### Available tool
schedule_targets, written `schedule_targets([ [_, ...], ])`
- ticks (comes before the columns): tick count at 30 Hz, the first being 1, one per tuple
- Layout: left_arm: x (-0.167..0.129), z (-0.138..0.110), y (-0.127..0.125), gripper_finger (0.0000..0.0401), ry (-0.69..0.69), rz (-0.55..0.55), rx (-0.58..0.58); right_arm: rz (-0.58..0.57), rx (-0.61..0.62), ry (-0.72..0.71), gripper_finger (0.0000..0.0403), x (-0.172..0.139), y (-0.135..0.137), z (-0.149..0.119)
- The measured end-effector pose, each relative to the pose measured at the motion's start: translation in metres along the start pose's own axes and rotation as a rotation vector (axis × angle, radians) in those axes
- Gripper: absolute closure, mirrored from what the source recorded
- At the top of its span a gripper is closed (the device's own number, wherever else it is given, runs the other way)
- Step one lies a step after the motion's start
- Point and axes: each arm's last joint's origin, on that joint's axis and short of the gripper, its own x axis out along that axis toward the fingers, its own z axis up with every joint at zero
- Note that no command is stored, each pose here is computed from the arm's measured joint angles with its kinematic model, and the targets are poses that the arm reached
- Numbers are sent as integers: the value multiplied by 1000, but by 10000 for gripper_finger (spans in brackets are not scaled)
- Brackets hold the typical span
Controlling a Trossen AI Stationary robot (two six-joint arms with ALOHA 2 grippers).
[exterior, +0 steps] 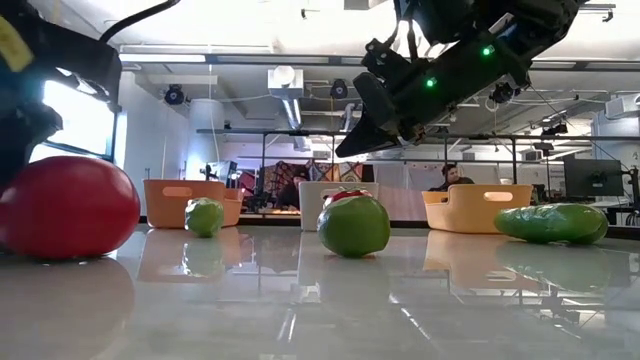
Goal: Sort produce into baskets
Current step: Put the bottom left lime into the yellow bin
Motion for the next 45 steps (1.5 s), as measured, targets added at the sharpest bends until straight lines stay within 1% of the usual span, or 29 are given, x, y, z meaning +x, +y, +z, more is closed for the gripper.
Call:
schedule_targets([
  [2, 0, 2, 1, 160, 0, 2, -30, 0, 0, 0, 403, 0, 0, 0],
  [9, 1, 8, 4, 151, -19, 11, -78, 0, 1, 0, 403, 0, 0, 0],
  [17, 2, 8, 6, 127, -24, 28, -86, 3, 2, 1, 403, 0, 0, 0],
  [19, 7, 7, 7, 124, -29, 18, -98, 4, 3, 1, 403, 0, 0, 0],
  [25, 22, -2, 19, 123, -20, 46, -122, 4, 3, 1, 403, 0, 0, 0],
  [27, 22, -2, 19, 126, -35, 52, -99, 4, 4, 1, 403, 0, 0, 0],
  [29, 21, -1, 19, 134, -55, 57, -72, 3, 4, 1, 403, 0, 0, 0],
  [32, 19, 0, 20, 157, -82, 68, -24, 4, 4, 0, 403, 0, 0, 0],
  [36, 19, 0, 20, 201, -92, 73, 34, 4, 3, 1, 403, 0, 0, 0],
  [41, 16, -1, 21, 257, -72, 70, 136, 41, -9, -13, 403, 0, 2, 2],
  [43, 11, -1, 24, 271, -79, 77, 150, 87, -31, -37, 403, -2, 6, 4],
  [45, 2, -1, 27, 275, -99, 59, 164, 171, -88, -66, 402, -6, 14, 6],
])
